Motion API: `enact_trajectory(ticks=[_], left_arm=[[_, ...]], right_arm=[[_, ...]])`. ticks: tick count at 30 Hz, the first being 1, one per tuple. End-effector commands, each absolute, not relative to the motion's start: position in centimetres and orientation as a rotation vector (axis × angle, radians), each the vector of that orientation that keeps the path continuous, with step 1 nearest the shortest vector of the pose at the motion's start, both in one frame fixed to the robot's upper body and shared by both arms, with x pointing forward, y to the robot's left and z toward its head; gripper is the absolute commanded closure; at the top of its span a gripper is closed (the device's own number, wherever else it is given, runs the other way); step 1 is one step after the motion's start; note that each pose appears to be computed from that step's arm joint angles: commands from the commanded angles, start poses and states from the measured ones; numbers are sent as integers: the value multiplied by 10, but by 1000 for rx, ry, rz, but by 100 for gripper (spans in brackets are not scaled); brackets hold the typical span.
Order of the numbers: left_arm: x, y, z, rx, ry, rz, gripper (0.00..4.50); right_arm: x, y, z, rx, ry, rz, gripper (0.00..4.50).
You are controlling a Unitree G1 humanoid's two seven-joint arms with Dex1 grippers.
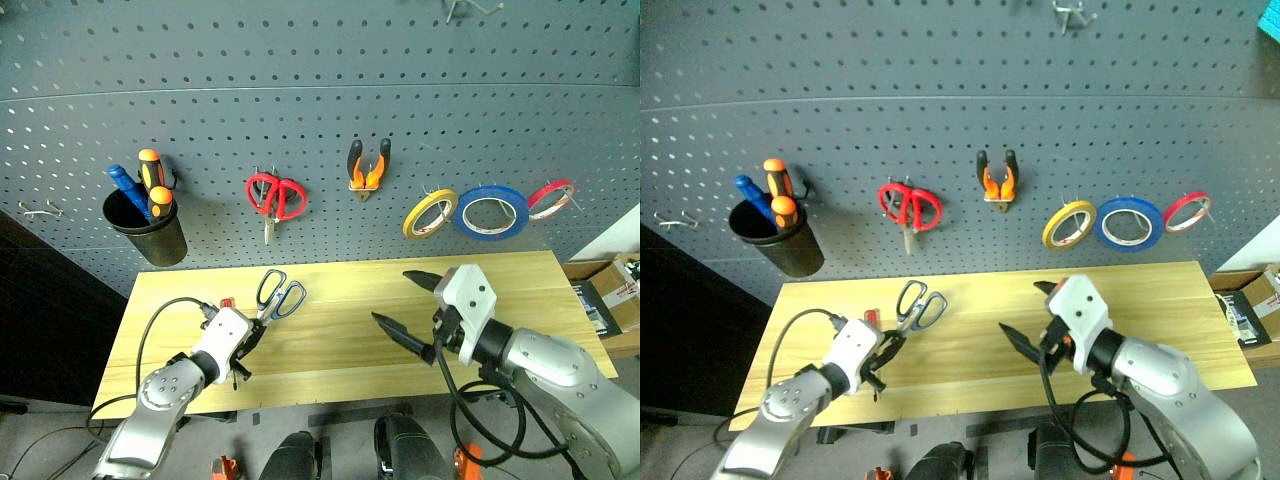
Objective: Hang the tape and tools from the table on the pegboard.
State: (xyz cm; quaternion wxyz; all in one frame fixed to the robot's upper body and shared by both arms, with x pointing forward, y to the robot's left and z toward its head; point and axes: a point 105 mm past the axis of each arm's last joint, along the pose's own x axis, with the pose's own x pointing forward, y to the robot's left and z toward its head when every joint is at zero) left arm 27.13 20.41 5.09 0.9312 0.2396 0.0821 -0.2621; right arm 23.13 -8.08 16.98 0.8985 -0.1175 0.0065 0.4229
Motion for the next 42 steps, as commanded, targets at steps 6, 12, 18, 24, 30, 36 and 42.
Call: enact_trajectory(ticks=[6, 12, 18, 24, 30, 36, 42], left_arm=[[272, 185, 123, 657, -277, -568, 379], [291, 189, 144, 633, -349, -472, 379], [300, 168, 155, 582, -408, -488, 379], [307, 170, 157, 558, -399, -448, 379], [275, 158, 144, 584, -399, -566, 379], [262, 166, 152, 623, -421, -528, 379], [270, 176, 155, 614, -399, -456, 379]], right_arm=[[222, -74, 192, -242, -134, 913, 0], [226, -74, 190, -268, -142, 924, 0], [231, -74, 191, -271, -162, 923, 0], [233, -76, 191, -283, -167, 917, 0], [230, -79, 187, -287, -155, 920, 0], [229, -80, 185, -295, -153, 935, 0], [232, -79, 187, -299, -164, 952, 0]])
